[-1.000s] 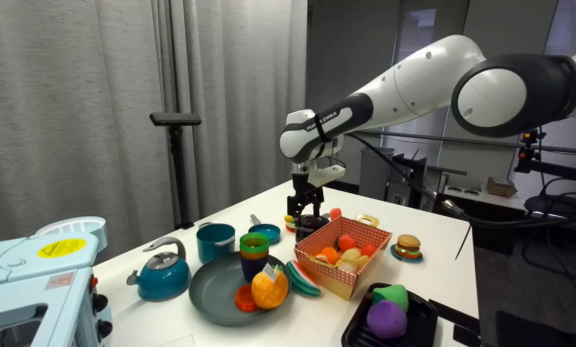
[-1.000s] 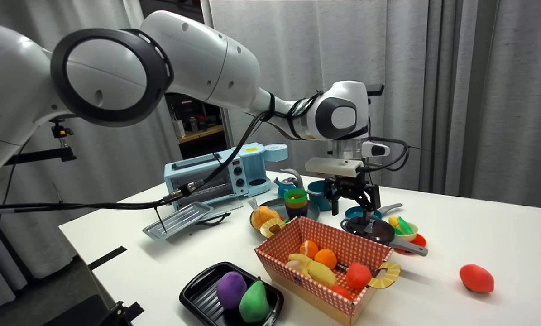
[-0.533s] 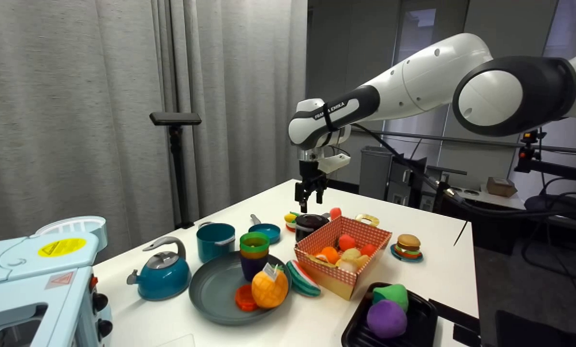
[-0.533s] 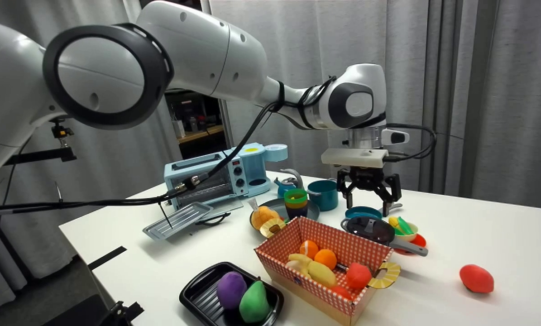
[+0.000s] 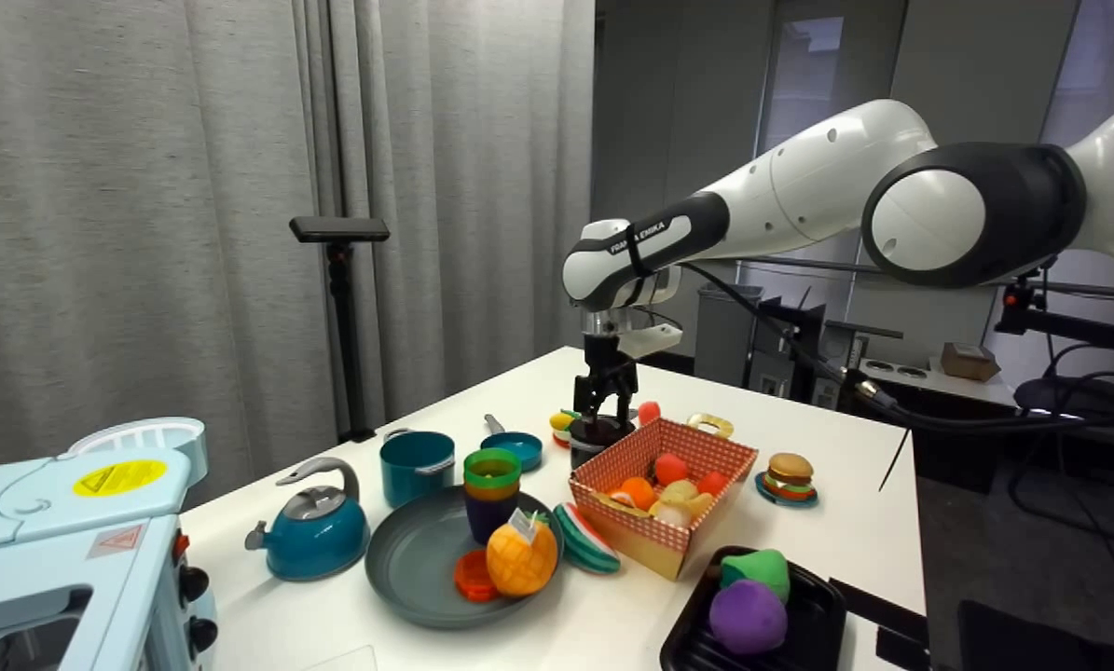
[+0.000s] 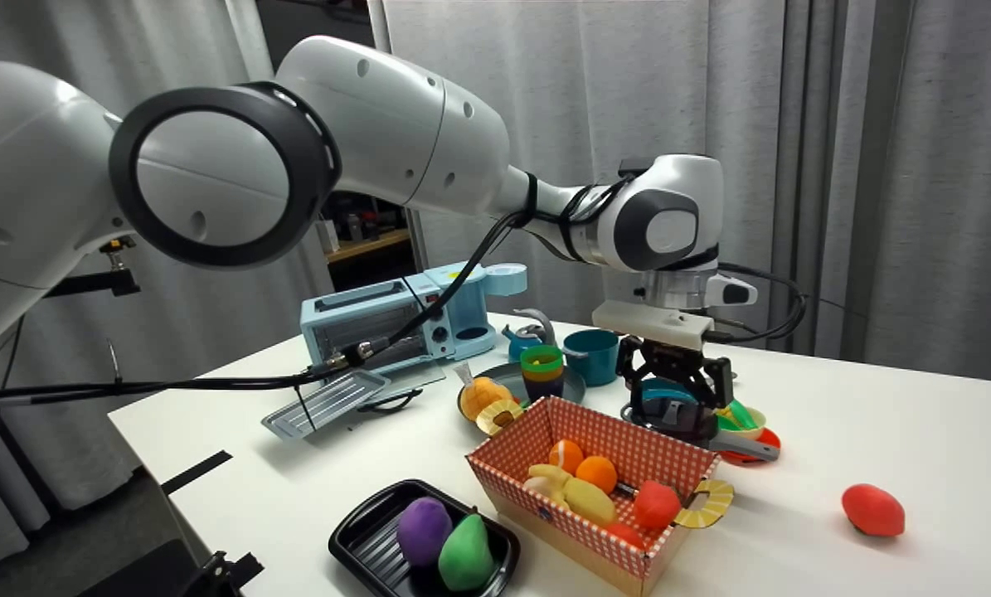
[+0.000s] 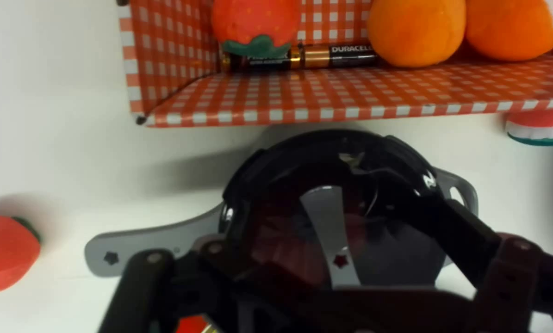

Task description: Take the lid off the black pot and put it in the box

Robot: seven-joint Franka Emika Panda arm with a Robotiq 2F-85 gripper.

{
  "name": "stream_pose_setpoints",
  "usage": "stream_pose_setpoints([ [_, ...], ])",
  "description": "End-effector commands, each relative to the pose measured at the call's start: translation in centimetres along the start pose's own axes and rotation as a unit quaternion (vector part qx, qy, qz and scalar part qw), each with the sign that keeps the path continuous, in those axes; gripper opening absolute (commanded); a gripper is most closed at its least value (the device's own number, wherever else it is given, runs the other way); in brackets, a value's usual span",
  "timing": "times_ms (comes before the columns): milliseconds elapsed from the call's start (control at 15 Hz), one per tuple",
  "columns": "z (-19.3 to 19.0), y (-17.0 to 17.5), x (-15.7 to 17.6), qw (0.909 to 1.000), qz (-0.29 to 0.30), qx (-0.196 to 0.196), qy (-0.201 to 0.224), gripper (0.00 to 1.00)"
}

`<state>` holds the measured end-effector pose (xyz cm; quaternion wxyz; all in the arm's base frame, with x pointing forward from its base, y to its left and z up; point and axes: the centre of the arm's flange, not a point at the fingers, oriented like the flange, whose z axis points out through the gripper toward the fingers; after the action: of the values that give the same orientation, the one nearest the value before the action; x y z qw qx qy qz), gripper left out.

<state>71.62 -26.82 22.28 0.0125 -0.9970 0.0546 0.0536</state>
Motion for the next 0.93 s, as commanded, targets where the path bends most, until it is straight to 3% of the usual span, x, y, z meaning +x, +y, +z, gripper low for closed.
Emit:
stream_pose_setpoints([
  [0, -0.2, -1.1, 2.0, 0.9996, 0.010, 0.027, 0.008, 1.00],
  [133, -1.2, -1.7, 1.9, 0.9991, 0.010, 0.032, 0.025, 1.00],
  [200, -1.8, -2.0, 1.9, 0.9987, 0.008, 0.039, 0.032, 0.75],
  [333, -2.3, -3.1, 1.9, 0.9979, 0.000, 0.050, 0.040, 0.68],
  [867, -3.4, -1.1, 2.0, 0.9981, -0.019, 0.035, 0.046, 0.05],
])
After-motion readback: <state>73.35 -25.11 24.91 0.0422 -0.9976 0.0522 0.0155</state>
